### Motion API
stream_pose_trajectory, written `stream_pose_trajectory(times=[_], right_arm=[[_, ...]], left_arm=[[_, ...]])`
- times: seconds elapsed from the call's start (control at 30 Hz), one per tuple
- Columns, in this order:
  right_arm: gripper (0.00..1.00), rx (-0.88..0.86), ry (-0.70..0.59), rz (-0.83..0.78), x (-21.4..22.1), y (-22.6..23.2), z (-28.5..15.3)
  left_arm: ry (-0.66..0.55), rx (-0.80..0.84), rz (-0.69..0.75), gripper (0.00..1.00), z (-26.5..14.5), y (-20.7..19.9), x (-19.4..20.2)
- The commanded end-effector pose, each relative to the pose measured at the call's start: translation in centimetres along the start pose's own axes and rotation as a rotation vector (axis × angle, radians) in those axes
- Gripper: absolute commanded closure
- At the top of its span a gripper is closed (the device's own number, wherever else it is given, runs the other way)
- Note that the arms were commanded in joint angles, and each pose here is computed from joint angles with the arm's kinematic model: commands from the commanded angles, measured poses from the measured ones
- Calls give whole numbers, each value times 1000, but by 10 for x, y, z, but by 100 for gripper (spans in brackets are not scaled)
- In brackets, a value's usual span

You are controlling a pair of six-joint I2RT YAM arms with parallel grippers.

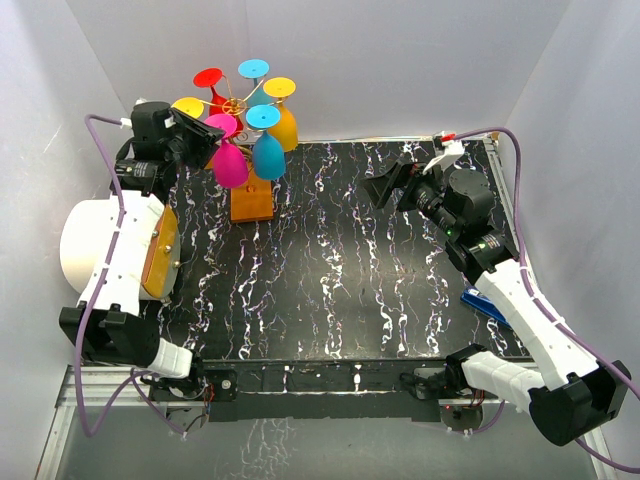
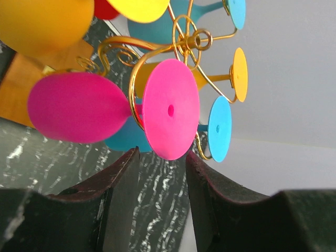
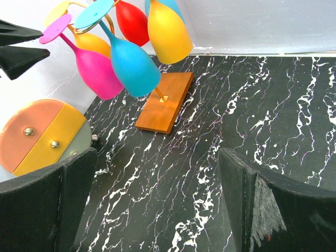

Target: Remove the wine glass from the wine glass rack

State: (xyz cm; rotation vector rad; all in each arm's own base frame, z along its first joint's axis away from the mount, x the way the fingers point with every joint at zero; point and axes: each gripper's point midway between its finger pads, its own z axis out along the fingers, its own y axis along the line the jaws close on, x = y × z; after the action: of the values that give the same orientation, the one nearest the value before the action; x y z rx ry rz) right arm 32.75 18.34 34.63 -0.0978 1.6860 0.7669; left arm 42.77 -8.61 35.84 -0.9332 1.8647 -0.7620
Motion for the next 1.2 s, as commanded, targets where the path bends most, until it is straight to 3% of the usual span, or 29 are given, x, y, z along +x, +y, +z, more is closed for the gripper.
stream_pose_trajectory(times=[0.0,0.37,0.67,1.17], right_arm=[[2,-45,-67,0,-19,11,0],[2,-40,-76,-4,-21,11,-2],[2,-43,-77,-5,-21,12,-1],[2,-43,-82,-4,-23,13,-4]], left_arm=[[55,129,-111,59,1,-29,6],[-7,99,-181,65,13,-20,-2],[-43,94,-205,76,6,-17,-7],[-44,138,-219,74,-7,-31,-11]])
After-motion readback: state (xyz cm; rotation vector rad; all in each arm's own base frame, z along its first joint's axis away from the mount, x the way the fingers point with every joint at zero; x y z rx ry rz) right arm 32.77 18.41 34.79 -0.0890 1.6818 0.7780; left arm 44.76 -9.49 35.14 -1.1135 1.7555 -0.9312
